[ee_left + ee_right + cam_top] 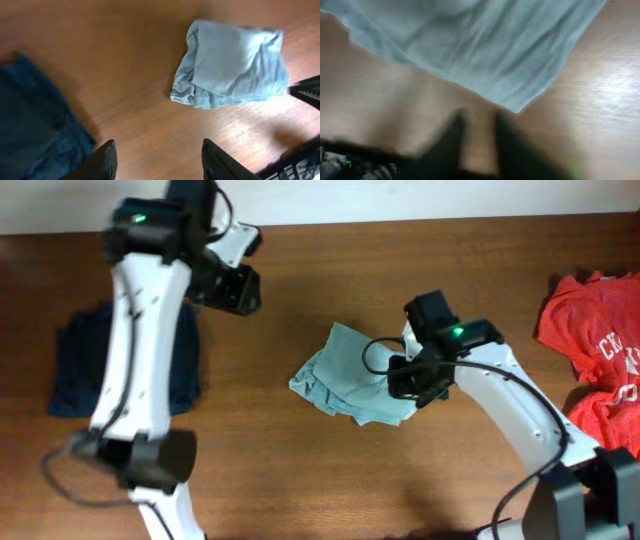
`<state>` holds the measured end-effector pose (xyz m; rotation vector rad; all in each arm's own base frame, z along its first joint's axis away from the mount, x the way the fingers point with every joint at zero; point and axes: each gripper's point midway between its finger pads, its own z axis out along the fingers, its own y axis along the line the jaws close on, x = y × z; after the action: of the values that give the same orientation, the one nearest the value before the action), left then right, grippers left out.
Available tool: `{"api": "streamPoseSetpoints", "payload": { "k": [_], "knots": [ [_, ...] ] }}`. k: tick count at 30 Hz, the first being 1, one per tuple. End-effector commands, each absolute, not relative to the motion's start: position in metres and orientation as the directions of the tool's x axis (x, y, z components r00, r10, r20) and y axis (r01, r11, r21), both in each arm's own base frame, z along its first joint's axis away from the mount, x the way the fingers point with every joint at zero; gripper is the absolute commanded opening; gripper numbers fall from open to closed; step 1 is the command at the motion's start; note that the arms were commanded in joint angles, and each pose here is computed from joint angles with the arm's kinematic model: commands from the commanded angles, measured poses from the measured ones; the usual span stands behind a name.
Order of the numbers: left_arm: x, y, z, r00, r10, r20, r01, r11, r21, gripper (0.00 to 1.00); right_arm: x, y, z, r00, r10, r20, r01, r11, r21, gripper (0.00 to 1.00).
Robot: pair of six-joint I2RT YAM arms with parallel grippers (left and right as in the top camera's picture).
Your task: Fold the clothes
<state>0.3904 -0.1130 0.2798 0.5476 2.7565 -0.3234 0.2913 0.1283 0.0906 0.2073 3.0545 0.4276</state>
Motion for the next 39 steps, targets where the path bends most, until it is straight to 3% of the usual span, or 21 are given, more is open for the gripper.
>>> {"api": "streamPoseSetpoints", "payload": {
  "k": [1, 10, 16, 19, 28, 35, 39],
  "knots": [
    [0.365, -0.102, 0.338, -0.836, 0.269, -0.478, 0.363, 0.925, -0.115, 0.54, 0.278, 0.129, 0.053, -0.96, 0.271, 0.076, 0.282, 0.925, 0.255, 0.04],
    [0.323, -0.08, 0.397, -0.762, 0.197, -0.617, 0.291, 0.955, -0.055, 0.56, 0.264, 0.076, -0.018, -0.962, 0.231, 0.148, 0.238, 0.971, 0.03, 0.04],
    [0.321, -0.08, 0.392, -0.777, 0.189, -0.601, 0.283, 0.957, -0.064, 0.61, 0.299, 0.014, -0.024, -0.945, 0.326, -0.007, 0.325, 0.942, -0.084, 0.04],
    [0.325, -0.081, 0.374, -0.812, 0.18, -0.555, 0.266, 0.961, -0.078, 0.61, 0.324, 0.004, -0.017, -0.952, 0.297, -0.071, 0.3, 0.953, -0.042, 0.04],
    [0.336, -0.109, 0.295, -0.919, 0.122, -0.375, 0.23, 0.938, -0.258, 0.61, 0.334, 0.057, 0.04, -0.992, 0.127, -0.008, 0.119, 0.951, 0.286, 0.04],
    [0.348, -0.158, 0.225, -0.937, 0.132, -0.323, 0.279, 0.838, -0.468, 0.61, 0.332, 0.061, 0.073, -0.99, 0.127, -0.064, 0.101, 0.944, 0.315, 0.05],
    [0.352, -0.168, 0.167, -0.96, 0.062, -0.274, 0.199, 0.839, -0.506, 0.72, 0.333, 0.065, 0.077, -0.989, 0.129, -0.07, 0.097, 0.935, 0.342, 0.05]
  ]
}}
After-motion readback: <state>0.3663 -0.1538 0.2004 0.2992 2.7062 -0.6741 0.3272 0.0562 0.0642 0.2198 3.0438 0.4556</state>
